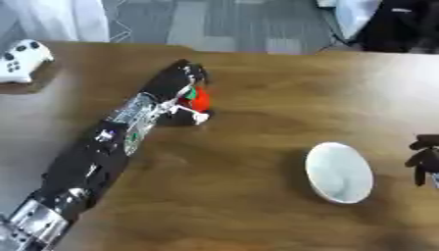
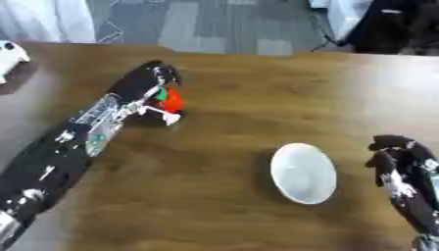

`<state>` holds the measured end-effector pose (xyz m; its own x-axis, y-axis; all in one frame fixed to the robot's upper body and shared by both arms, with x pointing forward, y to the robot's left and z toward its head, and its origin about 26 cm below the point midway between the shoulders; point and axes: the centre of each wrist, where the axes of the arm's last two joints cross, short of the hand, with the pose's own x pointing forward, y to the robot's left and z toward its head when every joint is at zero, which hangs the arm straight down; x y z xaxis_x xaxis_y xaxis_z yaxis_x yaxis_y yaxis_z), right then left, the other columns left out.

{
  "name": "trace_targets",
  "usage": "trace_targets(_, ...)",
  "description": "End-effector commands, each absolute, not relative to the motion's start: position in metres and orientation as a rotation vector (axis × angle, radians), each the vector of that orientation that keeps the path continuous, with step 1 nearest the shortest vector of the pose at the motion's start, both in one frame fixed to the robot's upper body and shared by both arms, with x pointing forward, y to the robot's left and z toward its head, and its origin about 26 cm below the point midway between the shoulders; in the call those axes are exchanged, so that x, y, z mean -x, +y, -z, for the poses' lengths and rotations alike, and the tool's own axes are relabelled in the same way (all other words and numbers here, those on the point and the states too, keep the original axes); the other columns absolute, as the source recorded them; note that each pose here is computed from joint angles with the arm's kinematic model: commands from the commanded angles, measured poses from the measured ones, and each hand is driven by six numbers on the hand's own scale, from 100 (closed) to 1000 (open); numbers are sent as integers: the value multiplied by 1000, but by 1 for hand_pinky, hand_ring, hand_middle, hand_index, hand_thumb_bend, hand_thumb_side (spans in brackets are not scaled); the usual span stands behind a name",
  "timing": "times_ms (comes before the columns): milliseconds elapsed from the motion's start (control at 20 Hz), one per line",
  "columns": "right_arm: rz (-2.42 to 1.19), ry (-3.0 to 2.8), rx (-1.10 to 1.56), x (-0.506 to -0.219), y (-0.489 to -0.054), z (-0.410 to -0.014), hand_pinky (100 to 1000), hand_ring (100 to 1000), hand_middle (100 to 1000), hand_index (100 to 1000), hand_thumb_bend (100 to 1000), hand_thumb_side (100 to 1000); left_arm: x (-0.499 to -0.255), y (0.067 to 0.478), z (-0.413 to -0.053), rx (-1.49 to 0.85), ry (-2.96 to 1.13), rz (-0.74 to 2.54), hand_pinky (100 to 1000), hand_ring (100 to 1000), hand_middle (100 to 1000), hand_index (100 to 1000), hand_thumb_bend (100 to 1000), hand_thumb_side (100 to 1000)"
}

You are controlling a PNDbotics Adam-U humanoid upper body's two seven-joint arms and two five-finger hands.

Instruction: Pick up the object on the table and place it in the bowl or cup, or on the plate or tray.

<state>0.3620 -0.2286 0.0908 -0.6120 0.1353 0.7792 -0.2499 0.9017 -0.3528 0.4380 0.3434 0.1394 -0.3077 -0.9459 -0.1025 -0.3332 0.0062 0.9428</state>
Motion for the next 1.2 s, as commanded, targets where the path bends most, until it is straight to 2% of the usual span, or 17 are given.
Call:
trace_targets(50, -563, -2183, -69, -364, -233, -99, 216, 456, 570, 713, 480, 567, -440, 342, -147, -1344, -1705, 1312, 851, 484, 552, 610, 433, 140)
trace_targets(100, -563, -2181, -68, -364, -233, -99, 216, 456, 570, 713, 479, 567, -440, 341, -146, -1341, -1704, 1314, 842, 460, 523, 585, 406, 100)
trace_targets(150, -563, -2180, -68, -364, -234, -99, 216, 456, 569, 713, 479, 565, -440, 341, -144, -1339, -1702, 1317, 831, 434, 457, 525, 382, 100)
trace_targets(200, -563, -2179, -67, -363, -234, -98, 216, 456, 569, 713, 479, 565, -439, 340, -143, -1336, -1696, 1319, 834, 440, 478, 543, 389, 100)
trace_targets(250, -563, -2178, -66, -363, -234, -98, 215, 456, 569, 712, 479, 561, -439, 340, -142, -1333, -1692, 1320, 835, 432, 364, 457, 369, 100)
trace_targets(350, -563, -2175, -66, -363, -234, -97, 215, 456, 570, 712, 478, 558, -439, 339, -140, -1326, -1682, 1319, 808, 396, 274, 373, 354, 100)
trace_targets(450, -564, -2173, -65, -363, -235, -97, 215, 456, 570, 712, 477, 556, -439, 339, -140, -1319, -1678, 1318, 744, 331, 190, 292, 382, 100)
trace_targets(500, -564, -2172, -64, -363, -235, -97, 215, 456, 570, 712, 477, 554, -438, 338, -139, -1311, -1676, 1321, 655, 276, 116, 218, 464, 100)
trace_targets(550, -564, -2170, -63, -363, -235, -96, 215, 456, 570, 711, 477, 551, -438, 338, -139, -1300, -1674, 1327, 607, 248, 100, 190, 517, 100)
trace_targets(650, -564, -2168, -62, -362, -236, -95, 214, 456, 569, 711, 477, 549, -438, 336, -141, -1277, -1673, 1340, 590, 220, 100, 179, 554, 100)
trace_targets(750, -564, -2164, -59, -362, -237, -94, 214, 455, 569, 711, 477, 548, -436, 333, -151, -1275, -1699, 1363, 614, 195, 100, 184, 548, 100)
trace_targets(1000, -564, -2151, -47, -361, -240, -91, 214, 455, 570, 711, 478, 550, -421, 313, -202, -1345, -1853, 1428, 681, 115, 100, 202, 511, 100)
trace_targets(1050, -564, -2150, -44, -360, -240, -90, 214, 455, 570, 711, 478, 551, -417, 309, -209, -1353, -1875, 1439, 682, 107, 100, 202, 316, 265)
trace_targets(1100, -562, -2150, -40, -360, -241, -90, 214, 455, 570, 711, 478, 554, -413, 303, -216, -1358, -1902, 1452, 689, 100, 100, 204, 505, 100)
trace_targets(1200, -559, -2150, -32, -360, -241, -89, 214, 456, 570, 711, 479, 558, -405, 292, -227, -1357, -1951, 1482, 697, 100, 100, 210, 498, 100)
